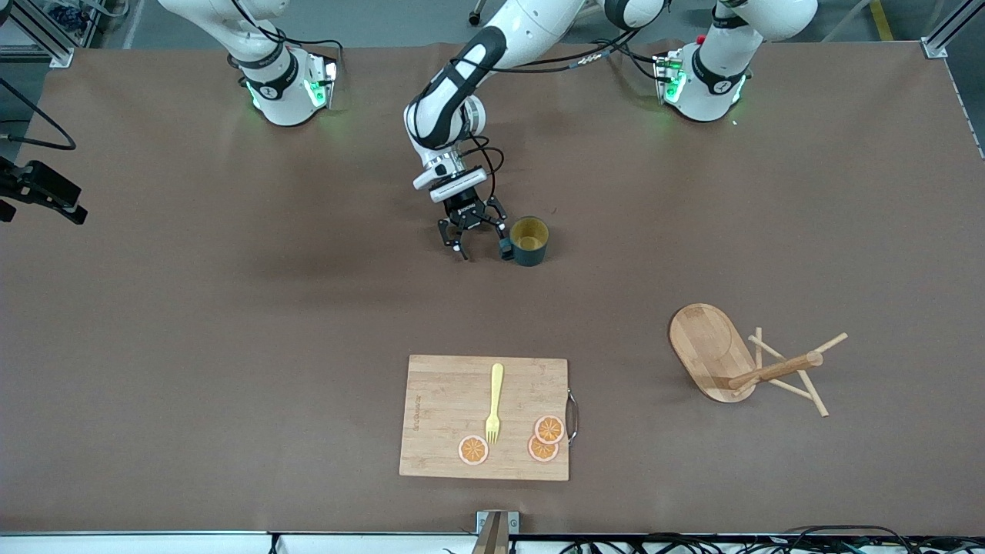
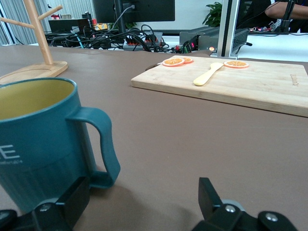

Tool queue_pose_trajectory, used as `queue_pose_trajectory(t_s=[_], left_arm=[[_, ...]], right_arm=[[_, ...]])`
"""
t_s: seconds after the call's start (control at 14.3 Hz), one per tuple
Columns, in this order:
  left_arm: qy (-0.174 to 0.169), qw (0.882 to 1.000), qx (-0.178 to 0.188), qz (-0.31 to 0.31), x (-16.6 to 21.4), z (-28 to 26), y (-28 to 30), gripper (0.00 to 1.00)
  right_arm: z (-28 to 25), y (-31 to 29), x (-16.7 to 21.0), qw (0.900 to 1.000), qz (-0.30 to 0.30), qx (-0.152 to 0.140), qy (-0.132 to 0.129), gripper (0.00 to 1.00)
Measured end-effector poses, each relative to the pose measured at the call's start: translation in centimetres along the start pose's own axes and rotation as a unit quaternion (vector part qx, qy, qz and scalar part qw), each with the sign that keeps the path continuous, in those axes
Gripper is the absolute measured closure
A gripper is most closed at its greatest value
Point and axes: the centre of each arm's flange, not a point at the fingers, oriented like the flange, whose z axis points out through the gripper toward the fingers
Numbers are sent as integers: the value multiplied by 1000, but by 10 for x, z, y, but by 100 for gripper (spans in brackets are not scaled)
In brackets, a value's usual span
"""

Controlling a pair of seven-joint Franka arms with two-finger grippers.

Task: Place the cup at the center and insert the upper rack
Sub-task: 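Lower the left gripper around the mug body and close it, then lift the teal mug off the table with the left gripper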

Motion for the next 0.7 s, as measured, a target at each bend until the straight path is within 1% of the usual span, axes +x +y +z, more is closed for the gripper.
queue_pose_trajectory(t_s=[0.14, 0.21, 0.28, 0.35, 0.42, 0.7], left_arm=[[3, 1000, 0, 2, -3, 3, 0, 1], [3, 1000, 0, 2, -3, 3, 0, 4], [4, 1000, 0, 2, -2, 3, 0, 4], [4, 1000, 0, 3, -2, 3, 1, 8], [5, 1000, 0, 4, -1, 2, 2, 10], [10, 1000, 5, 29, 2, 3, 2, 9]], right_arm=[[0, 0, 0, 1000, 0, 0, 1, 0], [0, 0, 0, 1000, 0, 0, 1, 0], [0, 0, 0, 1000, 0, 0, 2, 0], [-1, 0, 1, 1000, 0, 0, 3, 0], [-1, 0, 1, 1000, 0, 0, 6, 0], [-2, 0, 2, 1000, 0, 0, 9, 0]])
